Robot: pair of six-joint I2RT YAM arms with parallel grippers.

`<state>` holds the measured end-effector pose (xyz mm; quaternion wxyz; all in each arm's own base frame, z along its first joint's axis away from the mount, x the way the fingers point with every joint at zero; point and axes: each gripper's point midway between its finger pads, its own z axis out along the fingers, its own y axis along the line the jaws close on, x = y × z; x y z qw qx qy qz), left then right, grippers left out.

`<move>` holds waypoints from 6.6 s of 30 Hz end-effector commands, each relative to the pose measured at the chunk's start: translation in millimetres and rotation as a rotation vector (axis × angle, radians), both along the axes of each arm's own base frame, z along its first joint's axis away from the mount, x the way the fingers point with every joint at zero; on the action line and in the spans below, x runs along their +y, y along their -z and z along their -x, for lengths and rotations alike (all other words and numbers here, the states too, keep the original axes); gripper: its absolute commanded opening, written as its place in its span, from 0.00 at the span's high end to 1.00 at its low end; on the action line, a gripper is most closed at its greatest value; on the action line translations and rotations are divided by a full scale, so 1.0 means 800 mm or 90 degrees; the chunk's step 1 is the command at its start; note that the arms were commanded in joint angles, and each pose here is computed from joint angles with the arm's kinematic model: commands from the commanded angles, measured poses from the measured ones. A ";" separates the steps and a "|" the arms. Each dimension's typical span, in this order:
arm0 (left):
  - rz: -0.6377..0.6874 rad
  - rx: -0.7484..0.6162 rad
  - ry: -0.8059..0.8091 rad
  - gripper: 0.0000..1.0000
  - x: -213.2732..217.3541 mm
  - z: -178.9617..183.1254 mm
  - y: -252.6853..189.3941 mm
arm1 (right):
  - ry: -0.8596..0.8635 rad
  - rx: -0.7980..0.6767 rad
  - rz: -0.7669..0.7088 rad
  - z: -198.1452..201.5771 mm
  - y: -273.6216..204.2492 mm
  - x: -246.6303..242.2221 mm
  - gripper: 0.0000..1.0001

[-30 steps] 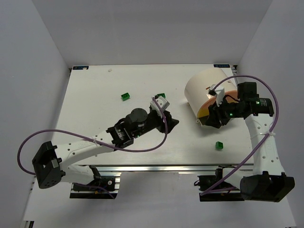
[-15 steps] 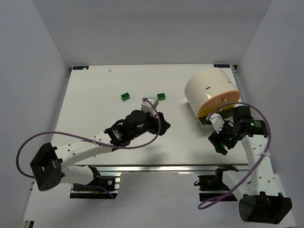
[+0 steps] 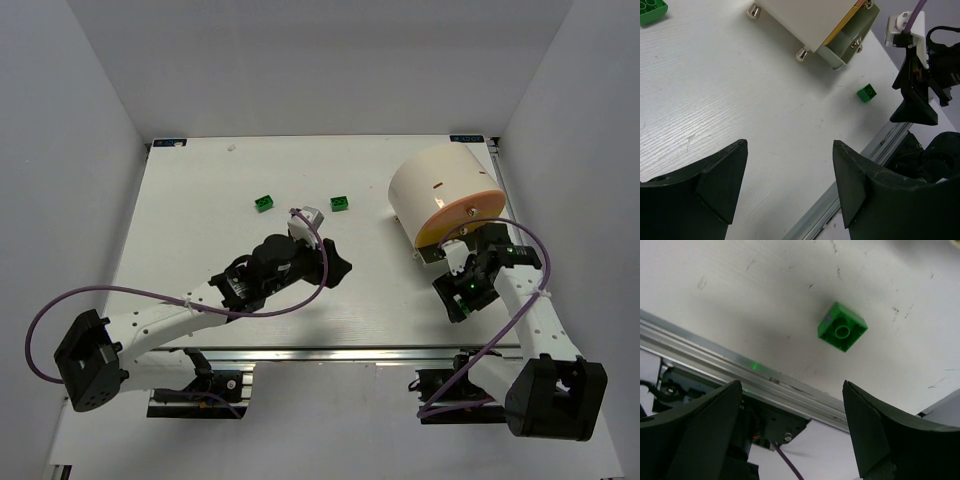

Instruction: Sort the legos into containers by color

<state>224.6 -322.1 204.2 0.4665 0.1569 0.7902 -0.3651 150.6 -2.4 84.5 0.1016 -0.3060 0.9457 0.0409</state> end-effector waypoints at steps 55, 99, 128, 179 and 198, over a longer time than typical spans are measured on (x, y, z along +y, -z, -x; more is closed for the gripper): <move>-0.010 0.008 0.025 0.22 -0.005 -0.020 -0.007 | -0.262 -0.132 -0.047 -0.028 0.084 0.007 0.87; -0.003 0.003 0.005 0.22 -0.004 -0.027 -0.013 | -0.237 -0.446 -0.146 -0.183 -0.078 0.069 0.86; -0.017 0.152 -0.089 0.34 -0.027 -0.085 0.007 | -0.126 -0.464 -0.158 -0.179 -0.126 0.069 0.66; -0.191 0.374 -0.327 0.09 -0.018 -0.348 0.210 | -0.146 -0.428 -0.432 -0.122 -0.191 0.149 0.20; -0.309 0.362 -0.276 0.20 -0.007 -0.329 0.261 | -0.142 -0.436 -0.446 -0.122 -0.191 0.152 0.20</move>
